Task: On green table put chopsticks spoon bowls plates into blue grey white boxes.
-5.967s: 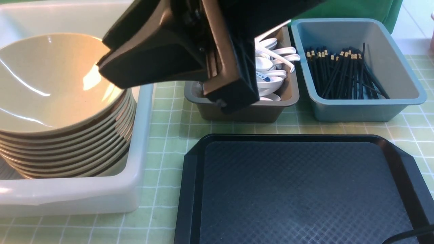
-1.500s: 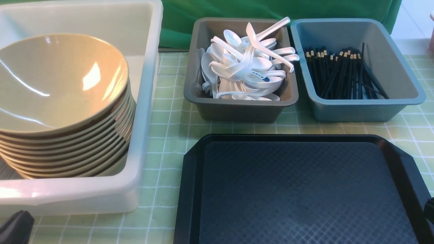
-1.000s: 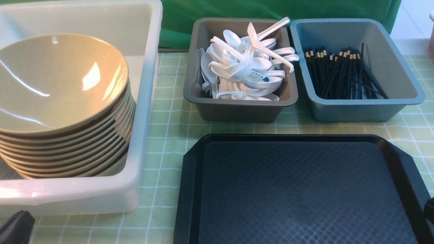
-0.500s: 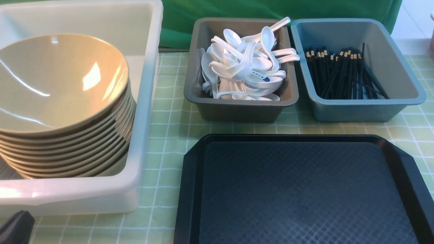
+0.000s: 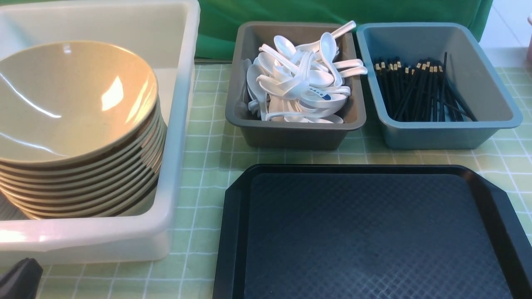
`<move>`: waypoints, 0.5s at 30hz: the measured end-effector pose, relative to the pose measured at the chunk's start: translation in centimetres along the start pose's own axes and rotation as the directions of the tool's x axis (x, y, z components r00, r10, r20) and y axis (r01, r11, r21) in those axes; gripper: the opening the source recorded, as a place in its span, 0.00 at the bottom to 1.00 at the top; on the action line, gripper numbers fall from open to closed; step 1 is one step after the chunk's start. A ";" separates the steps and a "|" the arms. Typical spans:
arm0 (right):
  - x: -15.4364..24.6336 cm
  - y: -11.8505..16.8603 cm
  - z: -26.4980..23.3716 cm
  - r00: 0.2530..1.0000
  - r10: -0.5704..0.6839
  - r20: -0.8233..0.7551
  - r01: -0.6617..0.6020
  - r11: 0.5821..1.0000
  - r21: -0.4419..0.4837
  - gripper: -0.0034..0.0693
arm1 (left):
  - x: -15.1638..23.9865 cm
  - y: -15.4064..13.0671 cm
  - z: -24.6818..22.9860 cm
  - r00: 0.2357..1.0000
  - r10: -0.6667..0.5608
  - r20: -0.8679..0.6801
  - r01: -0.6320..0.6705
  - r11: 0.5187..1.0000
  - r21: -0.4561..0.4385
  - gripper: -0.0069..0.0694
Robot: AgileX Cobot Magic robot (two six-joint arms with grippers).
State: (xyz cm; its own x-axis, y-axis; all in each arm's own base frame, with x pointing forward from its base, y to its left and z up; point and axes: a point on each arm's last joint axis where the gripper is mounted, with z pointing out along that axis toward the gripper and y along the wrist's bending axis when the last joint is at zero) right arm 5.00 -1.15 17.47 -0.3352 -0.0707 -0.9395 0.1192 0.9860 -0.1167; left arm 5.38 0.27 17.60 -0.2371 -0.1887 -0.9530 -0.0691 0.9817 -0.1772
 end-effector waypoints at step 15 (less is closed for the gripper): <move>0.0 0.0 0.0 1.000 0.000 0.004 0.000 1.000 0.001 0.19 | 0.0 0.0 0.0 1.000 -0.001 0.000 0.001 1.000 0.000 0.09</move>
State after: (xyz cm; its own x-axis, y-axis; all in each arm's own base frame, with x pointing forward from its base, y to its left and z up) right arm 5.02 -1.15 17.47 -0.3312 -0.0718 -0.9408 0.1196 0.9859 -0.1174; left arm 5.38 0.27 17.60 -0.2370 -0.1898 -0.9528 -0.0694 0.9815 -0.1783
